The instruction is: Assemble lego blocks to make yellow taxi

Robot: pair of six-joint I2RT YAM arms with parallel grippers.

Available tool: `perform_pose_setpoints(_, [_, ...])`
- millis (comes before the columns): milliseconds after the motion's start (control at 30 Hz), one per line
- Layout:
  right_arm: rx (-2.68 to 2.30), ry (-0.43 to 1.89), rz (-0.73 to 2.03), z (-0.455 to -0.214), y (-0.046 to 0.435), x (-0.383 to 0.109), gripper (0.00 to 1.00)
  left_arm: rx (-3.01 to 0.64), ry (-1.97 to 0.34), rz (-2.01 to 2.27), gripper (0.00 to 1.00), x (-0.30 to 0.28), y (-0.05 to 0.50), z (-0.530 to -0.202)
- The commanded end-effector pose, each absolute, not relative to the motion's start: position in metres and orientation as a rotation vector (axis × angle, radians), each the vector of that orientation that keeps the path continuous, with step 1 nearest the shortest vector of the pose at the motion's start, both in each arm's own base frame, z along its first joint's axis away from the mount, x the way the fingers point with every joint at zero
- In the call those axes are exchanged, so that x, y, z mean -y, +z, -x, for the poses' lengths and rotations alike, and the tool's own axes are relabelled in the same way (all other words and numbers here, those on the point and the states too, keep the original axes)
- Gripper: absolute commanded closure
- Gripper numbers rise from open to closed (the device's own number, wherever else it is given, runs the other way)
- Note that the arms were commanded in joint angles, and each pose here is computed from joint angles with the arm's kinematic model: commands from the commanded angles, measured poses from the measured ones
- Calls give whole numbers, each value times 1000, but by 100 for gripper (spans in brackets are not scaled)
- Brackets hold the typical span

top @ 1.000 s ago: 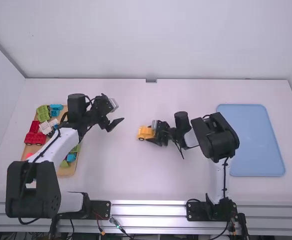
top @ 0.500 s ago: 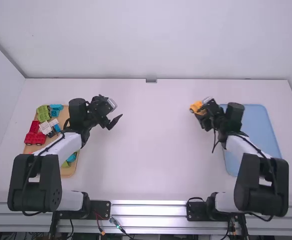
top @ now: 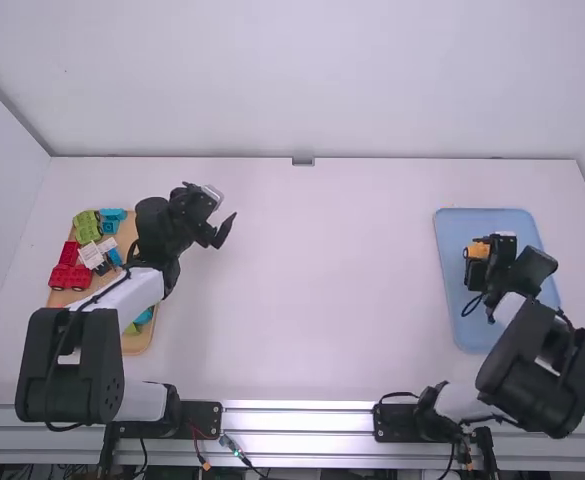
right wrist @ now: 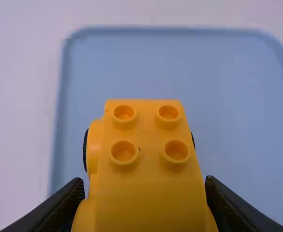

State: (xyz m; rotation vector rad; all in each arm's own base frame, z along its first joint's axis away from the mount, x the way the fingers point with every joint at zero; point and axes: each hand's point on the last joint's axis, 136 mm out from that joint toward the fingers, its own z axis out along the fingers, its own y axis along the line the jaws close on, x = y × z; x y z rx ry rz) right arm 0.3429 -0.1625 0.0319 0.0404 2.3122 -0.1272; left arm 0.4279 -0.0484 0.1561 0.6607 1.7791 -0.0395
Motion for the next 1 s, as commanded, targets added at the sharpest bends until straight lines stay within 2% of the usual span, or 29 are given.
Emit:
perform_pose_setpoints(0, [-2331,-108,-85,-338,20,167,48,-1800,-56,-654,1,51,148,-426])
perform_pose_setpoints(67, [-2335,-108,-96,-337,16,170,47,-1801,-55,-652,1,50,148,-426])
perform_pose_setpoints(300, [-2373,-129,-132,-331,6,176,31,-1827,-63,-652,1,50,142,-424])
perform_pose_setpoints(367, [-2381,-142,-139,-329,5,178,23,-1834,-65,-654,1,50,140,-424])
perform_pose_setpoints(467, [-2387,-148,-135,-330,4,177,0,-1845,-70,-654,1,50,138,-422])
perform_pose_setpoints(733, [-2398,-140,-115,-335,17,160,1,-1836,-130,-547,1,50,151,-426])
perform_pose_setpoints(867, [-2420,-223,-71,-340,47,148,1,-1803,-133,-529,1,54,170,-422])
perform_pose_setpoints(967, [-2381,-219,18,-348,79,123,1,-1835,-14,-455,1,46,177,-422])
